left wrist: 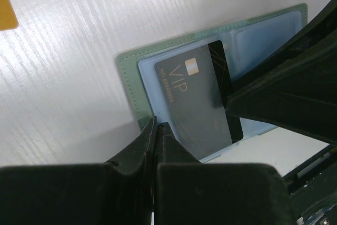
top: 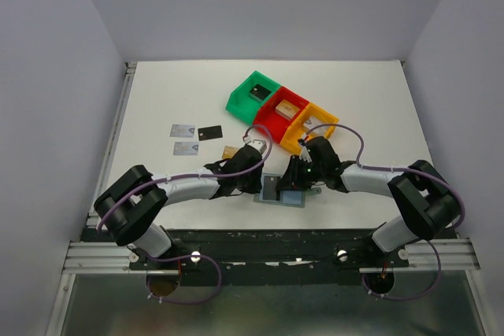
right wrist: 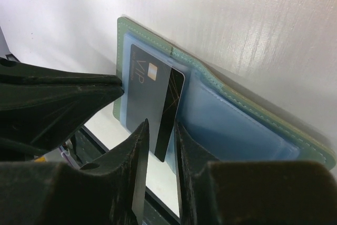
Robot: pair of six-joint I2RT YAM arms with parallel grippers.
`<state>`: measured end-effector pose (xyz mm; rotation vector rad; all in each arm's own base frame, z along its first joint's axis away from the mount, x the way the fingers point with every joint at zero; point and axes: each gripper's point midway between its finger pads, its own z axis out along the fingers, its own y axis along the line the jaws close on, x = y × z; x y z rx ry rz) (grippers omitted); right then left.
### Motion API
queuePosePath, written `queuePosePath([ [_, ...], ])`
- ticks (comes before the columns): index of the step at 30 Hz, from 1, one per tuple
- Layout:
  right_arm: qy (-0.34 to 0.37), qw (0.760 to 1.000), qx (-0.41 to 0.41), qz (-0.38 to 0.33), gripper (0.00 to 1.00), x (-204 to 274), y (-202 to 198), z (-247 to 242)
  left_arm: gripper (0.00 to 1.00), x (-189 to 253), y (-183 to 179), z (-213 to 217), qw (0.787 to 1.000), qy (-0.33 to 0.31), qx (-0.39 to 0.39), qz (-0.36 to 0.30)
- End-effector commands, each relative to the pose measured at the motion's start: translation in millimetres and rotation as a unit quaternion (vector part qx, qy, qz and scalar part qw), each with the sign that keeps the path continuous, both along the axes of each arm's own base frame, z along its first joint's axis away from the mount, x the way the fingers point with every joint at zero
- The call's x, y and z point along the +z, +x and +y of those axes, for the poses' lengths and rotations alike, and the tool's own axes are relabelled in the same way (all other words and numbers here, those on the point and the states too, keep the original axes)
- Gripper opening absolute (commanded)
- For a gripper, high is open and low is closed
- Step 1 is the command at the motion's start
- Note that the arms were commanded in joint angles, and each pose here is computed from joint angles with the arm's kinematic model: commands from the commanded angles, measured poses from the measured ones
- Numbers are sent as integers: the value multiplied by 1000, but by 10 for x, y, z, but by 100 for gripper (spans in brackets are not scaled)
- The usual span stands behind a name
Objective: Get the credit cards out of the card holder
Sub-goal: Remove the credit card from the card holder.
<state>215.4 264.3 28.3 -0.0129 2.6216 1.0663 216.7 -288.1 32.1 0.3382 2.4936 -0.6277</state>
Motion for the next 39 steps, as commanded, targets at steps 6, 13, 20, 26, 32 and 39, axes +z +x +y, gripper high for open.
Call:
queuePosePath([
  [6,26,1000,9,4,31,-19,-76,58,3,-204,-111,74,1000,19,10,16],
  [13,56,998,18,6,31,43,-87,143,3,-231,-139,72,1000,17,10,21],
  [20,79,997,17,11,32,60,-115,181,3,-298,-188,128,999,23,15,28],
  [26,61,998,9,25,34,-69,-150,126,3,-252,-192,166,999,18,23,22],
  [32,59,998,7,27,34,-101,-166,114,10,-123,-169,108,1000,7,20,19],
  [39,60,998,7,22,34,-62,-153,113,29,-64,-169,101,1000,-2,21,15],
])
